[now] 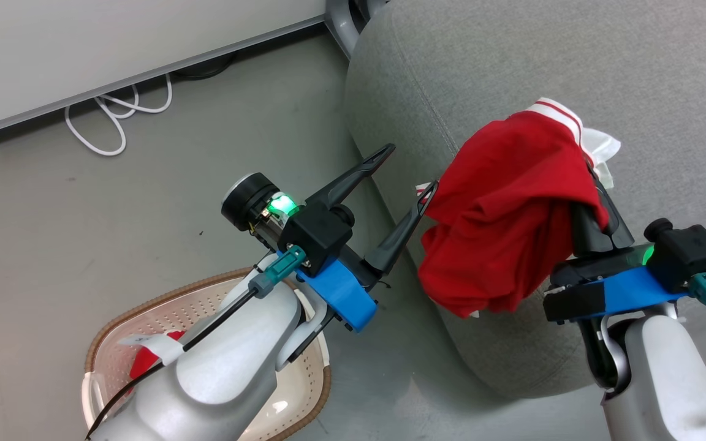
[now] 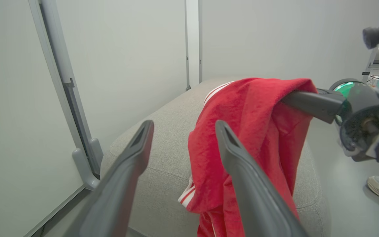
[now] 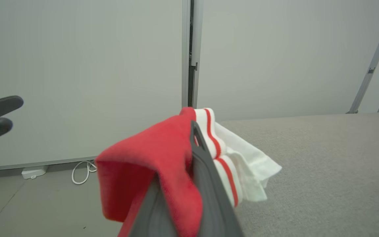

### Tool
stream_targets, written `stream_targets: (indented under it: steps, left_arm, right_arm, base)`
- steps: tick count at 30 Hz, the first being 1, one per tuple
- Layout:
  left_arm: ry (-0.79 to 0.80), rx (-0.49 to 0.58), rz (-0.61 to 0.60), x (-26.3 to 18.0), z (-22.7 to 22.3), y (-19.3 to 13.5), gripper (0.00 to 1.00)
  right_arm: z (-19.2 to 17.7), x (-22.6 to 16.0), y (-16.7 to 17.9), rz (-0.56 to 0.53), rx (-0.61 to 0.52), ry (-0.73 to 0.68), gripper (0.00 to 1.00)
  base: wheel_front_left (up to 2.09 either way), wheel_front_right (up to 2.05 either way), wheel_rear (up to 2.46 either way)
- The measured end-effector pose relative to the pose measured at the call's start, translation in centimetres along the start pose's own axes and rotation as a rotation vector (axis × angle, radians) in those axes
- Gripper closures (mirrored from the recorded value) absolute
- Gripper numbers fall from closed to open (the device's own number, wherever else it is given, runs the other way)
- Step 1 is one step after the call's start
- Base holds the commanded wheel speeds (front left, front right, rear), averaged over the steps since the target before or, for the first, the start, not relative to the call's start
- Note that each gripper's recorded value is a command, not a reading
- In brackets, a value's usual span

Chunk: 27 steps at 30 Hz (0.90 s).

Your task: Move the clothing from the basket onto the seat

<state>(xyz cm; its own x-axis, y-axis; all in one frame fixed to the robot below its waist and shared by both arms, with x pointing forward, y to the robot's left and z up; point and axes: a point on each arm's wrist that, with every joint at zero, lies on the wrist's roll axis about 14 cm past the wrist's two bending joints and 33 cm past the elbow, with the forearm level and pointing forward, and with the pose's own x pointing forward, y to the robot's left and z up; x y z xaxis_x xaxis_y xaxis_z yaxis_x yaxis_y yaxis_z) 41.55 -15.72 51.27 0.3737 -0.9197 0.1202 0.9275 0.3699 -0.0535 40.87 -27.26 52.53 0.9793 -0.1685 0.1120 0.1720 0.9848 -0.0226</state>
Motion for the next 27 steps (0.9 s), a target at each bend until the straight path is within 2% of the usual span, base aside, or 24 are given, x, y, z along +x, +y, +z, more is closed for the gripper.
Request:
stream_targets:
  steps: [8,18,27]
  left_arm:
    - [-0.002,-0.002,-0.001,0.2,-0.3,0.6,0.0]
    - [0.033,-0.012,0.019,0.0,-2.9,3.6,0.0]
    - [0.077,-0.042,0.029,-0.1,-7.3,6.6,0.0]
  right_arm:
    - [1.3,1.4,-0.6,-0.015,-0.02,-0.044,1.0]
    - [7.6,8.5,-1.9,-0.052,-0.078,-0.261,1.0]
    - [12.5,14.6,-6.4,-0.151,-0.208,-0.437,1.0]
  base:
    - [0.0,0.0,0.0]
    - [0.0,0.0,0.0]
    - [0.0,0.0,0.0]
